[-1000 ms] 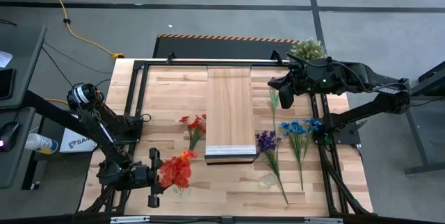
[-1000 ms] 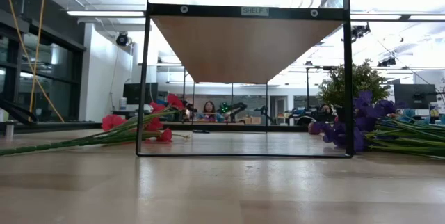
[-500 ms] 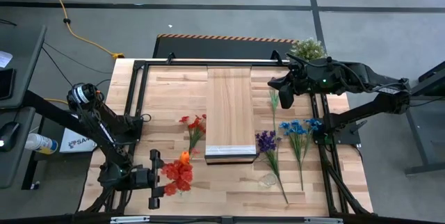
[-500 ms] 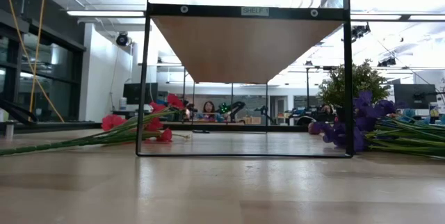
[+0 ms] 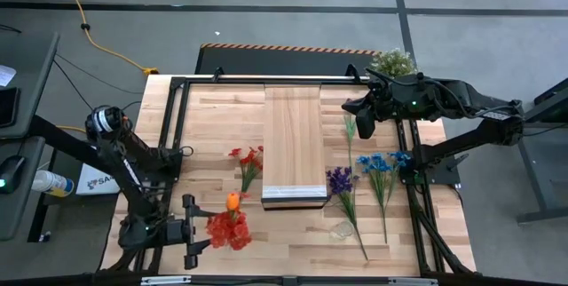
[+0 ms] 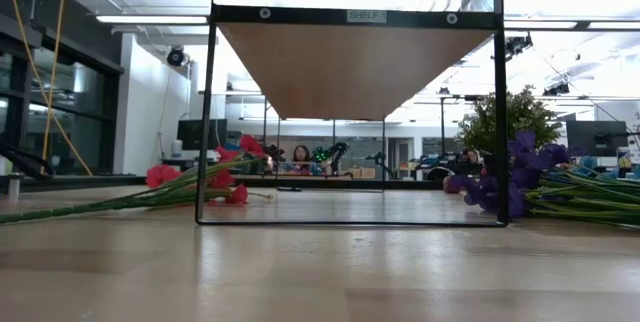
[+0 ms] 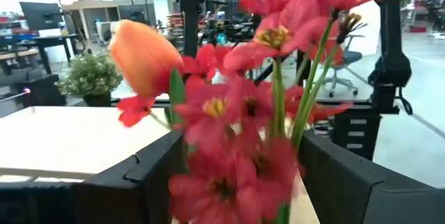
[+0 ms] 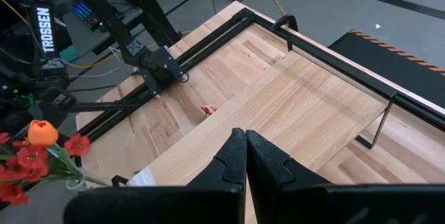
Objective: Pick and place flowers into a vace then onto a shelf
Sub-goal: Put the top red flowers into the left transparent vase, then put the red flowers into the left transparent vase
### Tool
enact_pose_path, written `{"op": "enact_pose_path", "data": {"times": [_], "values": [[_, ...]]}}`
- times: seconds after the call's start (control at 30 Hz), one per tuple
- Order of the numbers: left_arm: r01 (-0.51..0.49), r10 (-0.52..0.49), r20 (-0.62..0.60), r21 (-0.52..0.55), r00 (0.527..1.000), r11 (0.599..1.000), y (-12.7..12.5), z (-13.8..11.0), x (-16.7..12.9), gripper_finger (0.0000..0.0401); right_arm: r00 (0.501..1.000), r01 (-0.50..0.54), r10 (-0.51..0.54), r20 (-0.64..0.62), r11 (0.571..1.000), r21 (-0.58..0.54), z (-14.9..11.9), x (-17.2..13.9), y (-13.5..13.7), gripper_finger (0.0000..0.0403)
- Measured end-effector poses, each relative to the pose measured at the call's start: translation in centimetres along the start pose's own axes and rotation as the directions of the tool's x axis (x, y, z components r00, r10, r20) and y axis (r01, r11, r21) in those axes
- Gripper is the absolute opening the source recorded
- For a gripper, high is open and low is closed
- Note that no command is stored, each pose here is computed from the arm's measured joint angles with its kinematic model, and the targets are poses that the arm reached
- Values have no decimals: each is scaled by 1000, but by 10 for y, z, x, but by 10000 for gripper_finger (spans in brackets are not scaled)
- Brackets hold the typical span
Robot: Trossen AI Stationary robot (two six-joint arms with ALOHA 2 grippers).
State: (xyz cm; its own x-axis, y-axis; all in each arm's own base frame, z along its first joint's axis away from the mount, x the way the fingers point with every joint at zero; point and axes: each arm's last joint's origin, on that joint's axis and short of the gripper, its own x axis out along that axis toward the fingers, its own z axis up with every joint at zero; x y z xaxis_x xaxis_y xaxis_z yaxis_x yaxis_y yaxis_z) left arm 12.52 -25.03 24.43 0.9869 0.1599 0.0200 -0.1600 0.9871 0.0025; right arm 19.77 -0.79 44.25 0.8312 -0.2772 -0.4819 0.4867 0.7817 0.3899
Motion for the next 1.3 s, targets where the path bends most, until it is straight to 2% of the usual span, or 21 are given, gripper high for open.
{"op": "enact_pose_path", "data": {"times": [0.67,0.83,1.3], "values": [[-59,59,-19,-11,998,998,-3,-4,-32,294,1000,24,-24,18,1000,0,1,0,-1,0],[-86,86,-20,-7,996,996,-2,-4,-32,294,1000,24,-24,18,1000,0,1,0,-1,0],[-83,83,-20,10,996,997,-1,-1,-33,294,999,28,-27,20,999,-36,1,0,-1,0]]}}
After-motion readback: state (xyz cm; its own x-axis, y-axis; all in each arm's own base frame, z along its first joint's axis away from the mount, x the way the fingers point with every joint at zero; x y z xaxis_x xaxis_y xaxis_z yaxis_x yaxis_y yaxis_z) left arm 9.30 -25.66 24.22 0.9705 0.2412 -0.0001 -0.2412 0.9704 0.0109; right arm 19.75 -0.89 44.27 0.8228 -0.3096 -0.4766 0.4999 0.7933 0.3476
